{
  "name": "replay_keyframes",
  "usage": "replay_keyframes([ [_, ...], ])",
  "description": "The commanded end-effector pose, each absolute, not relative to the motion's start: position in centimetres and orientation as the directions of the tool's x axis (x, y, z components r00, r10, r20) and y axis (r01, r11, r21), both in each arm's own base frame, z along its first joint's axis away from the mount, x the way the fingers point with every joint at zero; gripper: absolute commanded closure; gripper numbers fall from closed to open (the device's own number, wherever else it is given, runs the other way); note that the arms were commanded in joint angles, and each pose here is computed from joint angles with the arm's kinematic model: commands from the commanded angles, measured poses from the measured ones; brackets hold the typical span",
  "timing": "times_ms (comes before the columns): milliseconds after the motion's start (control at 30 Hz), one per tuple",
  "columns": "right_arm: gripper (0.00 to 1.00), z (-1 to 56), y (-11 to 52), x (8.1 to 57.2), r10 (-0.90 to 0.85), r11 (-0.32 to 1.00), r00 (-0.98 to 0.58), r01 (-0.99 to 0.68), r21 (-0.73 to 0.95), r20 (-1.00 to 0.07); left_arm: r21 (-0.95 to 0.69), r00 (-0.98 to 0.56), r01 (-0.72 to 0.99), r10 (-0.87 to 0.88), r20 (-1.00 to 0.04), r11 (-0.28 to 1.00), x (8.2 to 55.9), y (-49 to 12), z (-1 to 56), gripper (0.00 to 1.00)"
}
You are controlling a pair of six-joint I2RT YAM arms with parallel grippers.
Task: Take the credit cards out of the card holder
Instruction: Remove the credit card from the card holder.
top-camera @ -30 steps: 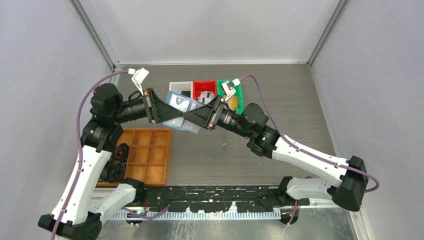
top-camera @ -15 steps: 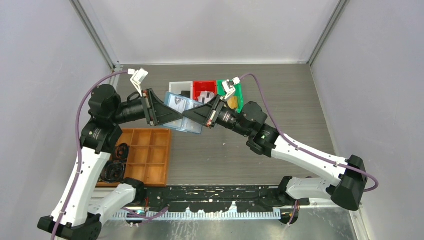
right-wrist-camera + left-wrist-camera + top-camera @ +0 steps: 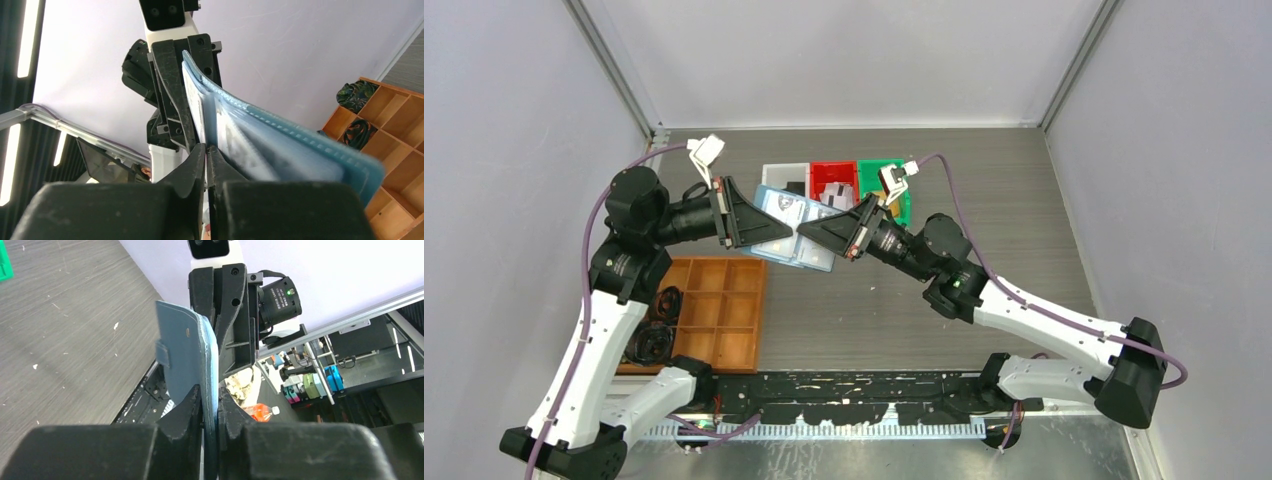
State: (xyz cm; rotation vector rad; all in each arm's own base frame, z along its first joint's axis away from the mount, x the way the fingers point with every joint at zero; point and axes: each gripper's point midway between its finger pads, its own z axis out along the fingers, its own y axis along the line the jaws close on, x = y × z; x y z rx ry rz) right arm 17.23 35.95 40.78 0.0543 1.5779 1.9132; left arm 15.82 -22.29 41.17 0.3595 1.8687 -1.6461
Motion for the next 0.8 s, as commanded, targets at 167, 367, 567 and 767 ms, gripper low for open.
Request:
replay_keyframes([
  [167, 0.69, 41.2, 36.0, 17.7, 0.532, -0.071, -0.768, -0.459, 0.885, -0.356, -0.740, -0.723, 0.666, -0.162, -0.672, 0.097, 13.5, -22.4, 43.9, 0.91],
  [367, 0.73, 41.8, 37.5, 17.3, 0.500, -0.081, -0.782, -0.472, 0.878, -0.374, -0.710, -0.691, 0.691, -0.165, -0.703, 0.134, 13.8, -22.2, 43.4, 0.91],
  [567, 0.89, 41.0, 38.5, 18.1, 0.507, -0.044, -0.779, -0.451, 0.891, -0.369, -0.672, -0.662, 0.729, -0.117, -0.741, 0.130, 13.0, -22.1, 42.8, 0.90],
  [767, 0.99, 41.1, 37.2, 17.6, 0.539, -0.063, -0.753, -0.484, 0.873, -0.378, -0.675, -0.663, 0.724, -0.129, -0.737, 0.140, 13.0, -22.0, 43.1, 0.76],
])
